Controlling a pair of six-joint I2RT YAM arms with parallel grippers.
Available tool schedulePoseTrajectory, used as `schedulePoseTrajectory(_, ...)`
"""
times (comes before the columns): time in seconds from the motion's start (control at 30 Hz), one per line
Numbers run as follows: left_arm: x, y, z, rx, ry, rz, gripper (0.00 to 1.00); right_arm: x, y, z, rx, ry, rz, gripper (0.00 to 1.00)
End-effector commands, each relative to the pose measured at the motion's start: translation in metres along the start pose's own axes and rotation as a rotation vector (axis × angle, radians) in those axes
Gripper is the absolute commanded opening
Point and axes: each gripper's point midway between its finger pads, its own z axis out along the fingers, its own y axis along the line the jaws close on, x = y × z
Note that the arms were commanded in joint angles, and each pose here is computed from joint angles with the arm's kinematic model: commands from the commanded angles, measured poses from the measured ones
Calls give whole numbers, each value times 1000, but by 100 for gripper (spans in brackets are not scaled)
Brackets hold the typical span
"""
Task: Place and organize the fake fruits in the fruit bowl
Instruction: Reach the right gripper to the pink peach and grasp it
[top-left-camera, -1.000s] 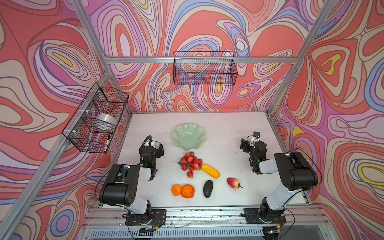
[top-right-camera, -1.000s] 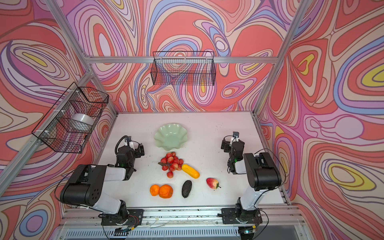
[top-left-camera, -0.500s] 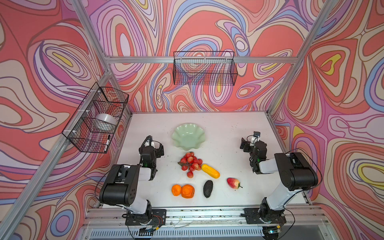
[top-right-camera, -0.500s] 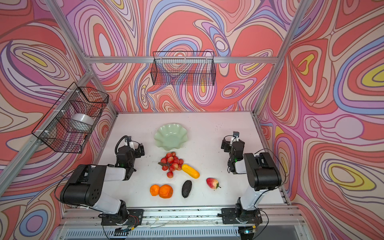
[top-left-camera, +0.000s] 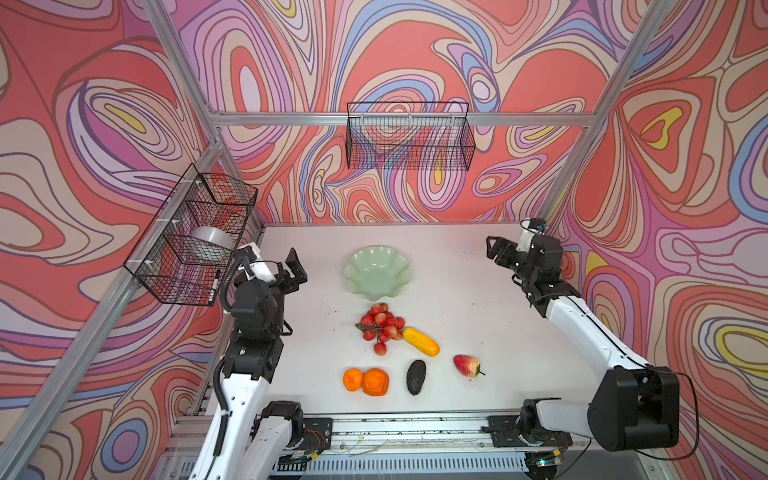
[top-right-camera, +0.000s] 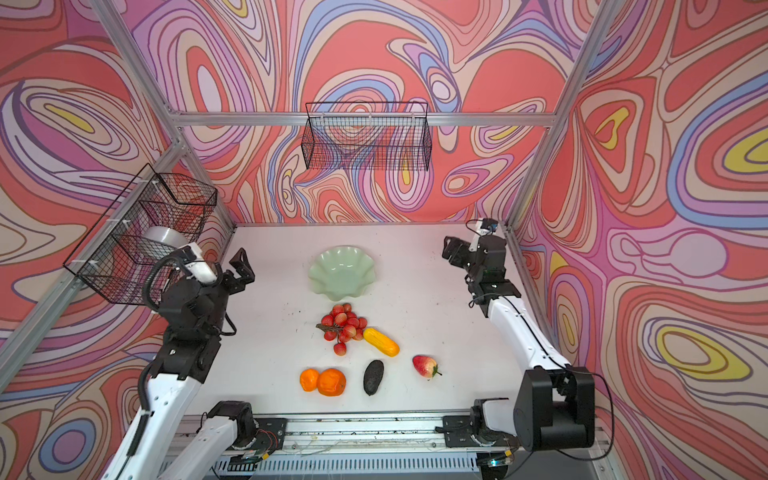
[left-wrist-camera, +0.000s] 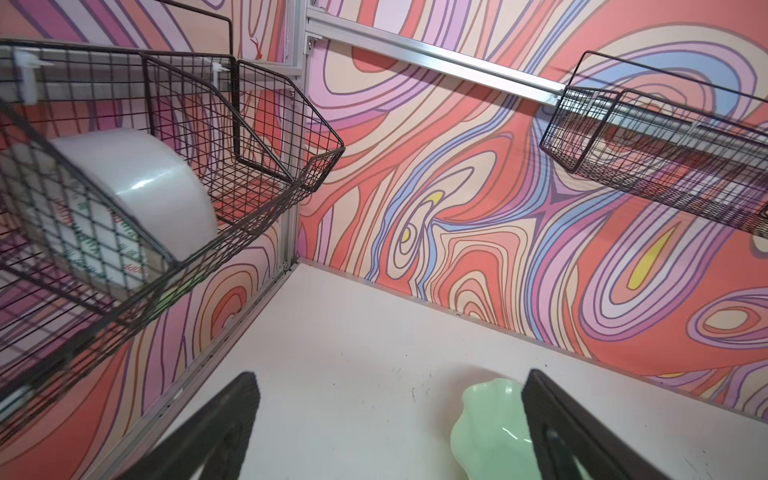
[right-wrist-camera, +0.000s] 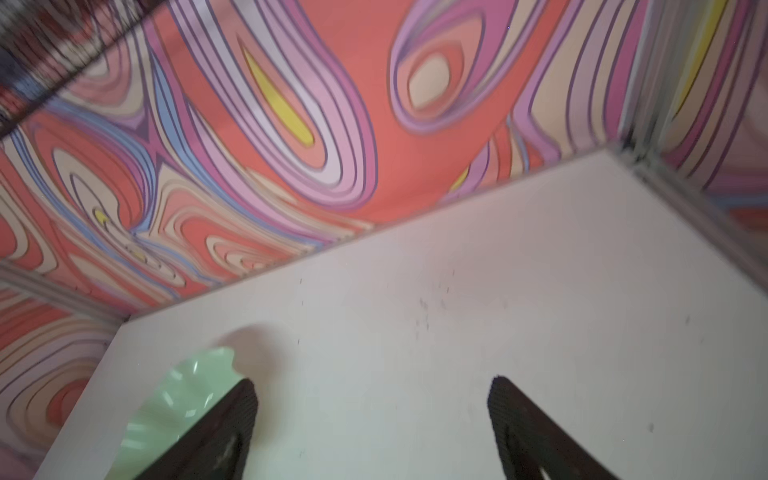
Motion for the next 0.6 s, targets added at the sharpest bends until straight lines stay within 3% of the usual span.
schedulePoseTrajectory(0.0,79,20,-15,-46,271,19,100,131,-14,-35,126,449,114,91)
schedulePoseTrajectory(0.1,69,21,-21,-38,213,2,100,175,-20,-71,275,573,95,92)
schedulePoseTrajectory(0.23,68,24,-24,-61,226,11,100,209,-29,-106,395,623,134,92)
schedulePoseTrajectory(0.57,71,12,-24,11,246,-8,100,275,-32,-124,439,753,173,92)
